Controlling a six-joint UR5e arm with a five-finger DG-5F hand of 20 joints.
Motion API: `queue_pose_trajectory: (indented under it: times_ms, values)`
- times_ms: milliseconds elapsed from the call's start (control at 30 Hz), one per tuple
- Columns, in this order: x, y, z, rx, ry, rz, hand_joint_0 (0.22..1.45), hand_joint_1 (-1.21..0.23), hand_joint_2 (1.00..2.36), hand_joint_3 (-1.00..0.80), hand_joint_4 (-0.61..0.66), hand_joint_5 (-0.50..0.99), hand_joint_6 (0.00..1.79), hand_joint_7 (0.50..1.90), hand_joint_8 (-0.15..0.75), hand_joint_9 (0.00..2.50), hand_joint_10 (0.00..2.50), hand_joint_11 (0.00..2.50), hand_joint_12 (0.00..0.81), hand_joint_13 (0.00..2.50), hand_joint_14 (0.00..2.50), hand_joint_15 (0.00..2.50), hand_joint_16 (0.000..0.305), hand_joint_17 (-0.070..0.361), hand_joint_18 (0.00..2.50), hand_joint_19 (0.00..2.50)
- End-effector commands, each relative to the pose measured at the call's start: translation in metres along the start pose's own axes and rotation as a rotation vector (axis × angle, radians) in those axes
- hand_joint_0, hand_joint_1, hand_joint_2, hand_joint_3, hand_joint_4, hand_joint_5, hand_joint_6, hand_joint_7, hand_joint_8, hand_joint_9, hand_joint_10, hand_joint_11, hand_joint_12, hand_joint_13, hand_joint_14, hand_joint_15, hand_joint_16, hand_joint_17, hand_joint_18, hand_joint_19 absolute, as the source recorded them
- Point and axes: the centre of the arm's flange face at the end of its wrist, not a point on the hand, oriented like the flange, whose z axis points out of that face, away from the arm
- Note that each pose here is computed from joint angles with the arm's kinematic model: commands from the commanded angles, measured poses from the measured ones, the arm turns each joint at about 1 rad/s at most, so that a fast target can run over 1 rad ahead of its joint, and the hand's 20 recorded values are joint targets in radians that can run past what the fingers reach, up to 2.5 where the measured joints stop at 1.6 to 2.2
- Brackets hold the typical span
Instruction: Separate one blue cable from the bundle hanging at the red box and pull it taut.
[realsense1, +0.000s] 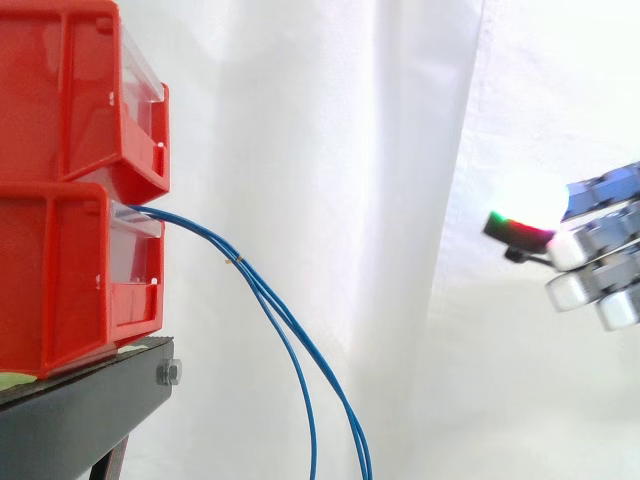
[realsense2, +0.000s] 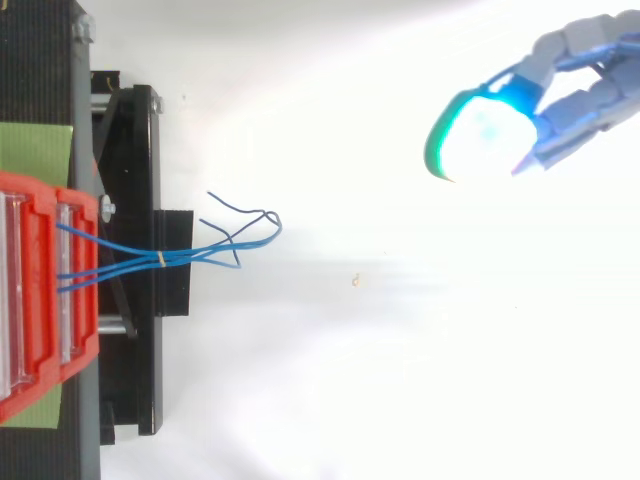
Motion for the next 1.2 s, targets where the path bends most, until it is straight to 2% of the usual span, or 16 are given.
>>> queue_pose_trajectory:
  times_ms: [0,67,167,233,333,367,433,467,600,700,733,833,900,1000,1033,1167]
  values:
    - [-0.001,-0.007,0.017,0.000,-0.008,-0.039,0.55,-0.86,1.00,-0.50,0.29,-0.23,0.50,0.82,0.340,0.55,0.01,0.25,0.277,0.52,0.01,0.14,0.036,0.080,0.66,0.04]
    - [-0.001,-0.009,0.030,-0.002,-0.008,-0.056,0.56,-0.86,1.00,-0.50,0.29,-0.22,0.50,0.82,0.338,0.55,0.01,0.24,0.275,0.52,0.01,0.15,0.036,0.080,0.66,0.03]
    - [-0.002,-0.013,0.035,0.001,-0.011,-0.058,0.55,-0.87,1.00,-0.50,0.30,-0.22,0.50,0.82,0.337,0.55,0.01,0.24,0.272,0.52,0.00,0.13,0.035,0.078,0.65,0.01]
    - [0.000,-0.012,0.038,-0.016,-0.010,-0.064,0.56,-0.87,1.00,-0.50,0.30,-0.22,0.50,0.82,0.337,0.55,0.01,0.24,0.266,0.51,0.00,0.12,0.034,0.077,0.64,0.00]
    - [0.005,-0.010,0.043,-0.055,-0.009,-0.112,0.55,-0.86,1.00,-0.50,0.30,-0.22,0.50,0.83,0.335,0.56,0.01,0.25,0.260,0.50,0.00,0.11,0.033,0.074,0.63,0.00]
    - [0.005,-0.022,0.049,-0.048,-0.012,-0.125,0.55,-0.86,1.00,-0.50,0.30,-0.22,0.50,0.83,0.334,0.56,0.01,0.25,0.260,0.50,0.00,0.11,0.032,0.073,0.62,0.00]
    - [0.003,-0.022,0.053,-0.053,-0.014,-0.121,0.55,-0.86,1.00,-0.50,0.30,-0.22,0.50,0.83,0.334,0.56,0.01,0.25,0.258,0.50,0.00,0.11,0.032,0.073,0.62,0.00]
    - [0.003,-0.038,0.060,-0.035,-0.012,-0.118,0.55,-0.86,1.00,-0.50,0.30,-0.22,0.50,0.83,0.334,0.57,0.01,0.25,0.258,0.50,0.00,0.11,0.032,0.073,0.62,0.00]
    - [0.006,-0.051,0.074,-0.028,-0.007,-0.095,0.55,-0.85,1.00,-0.50,0.31,-0.22,0.50,0.82,0.333,0.58,0.01,0.26,0.255,0.50,0.00,0.10,0.032,0.072,0.61,0.00]
    - [0.012,-0.047,0.079,-0.050,0.011,-0.100,0.55,-0.84,1.00,-0.50,0.31,-0.22,0.50,0.83,0.331,0.59,0.01,0.26,0.255,0.51,0.00,0.10,0.032,0.071,0.61,0.00]
    - [0.015,-0.052,0.082,-0.058,0.011,-0.106,0.55,-0.84,1.00,-0.50,0.31,-0.22,0.50,0.83,0.332,0.59,0.01,0.26,0.253,0.51,0.00,0.10,0.032,0.071,0.61,0.00]
    - [0.017,-0.051,0.086,-0.085,0.017,-0.112,0.55,-0.83,1.00,-0.50,0.31,-0.22,0.50,0.83,0.333,0.60,0.01,0.26,0.251,0.51,0.00,0.10,0.031,0.071,0.61,0.00]
    - [0.017,-0.060,0.092,-0.085,0.014,-0.109,0.55,-0.83,1.00,-0.50,0.31,-0.21,0.50,0.83,0.332,0.60,0.01,0.26,0.251,0.51,0.00,0.10,0.031,0.071,0.61,0.00]
    - [0.014,-0.073,0.108,-0.080,0.011,-0.097,0.55,-0.83,1.00,-0.50,0.31,-0.21,0.50,0.83,0.333,0.61,0.01,0.27,0.251,0.52,0.00,0.10,0.031,0.070,0.61,0.00]
    - [0.013,-0.082,0.120,-0.073,0.021,-0.078,0.55,-0.83,1.00,-0.50,0.32,-0.21,0.50,0.83,0.332,0.61,0.01,0.27,0.250,0.52,0.01,0.10,0.031,0.070,0.61,0.00]
    - [0.015,-0.095,0.136,-0.063,0.045,-0.048,0.55,-0.83,1.00,-0.50,0.32,-0.21,0.50,0.84,0.333,0.61,0.01,0.27,0.249,0.52,0.00,0.10,0.031,0.070,0.61,0.00]
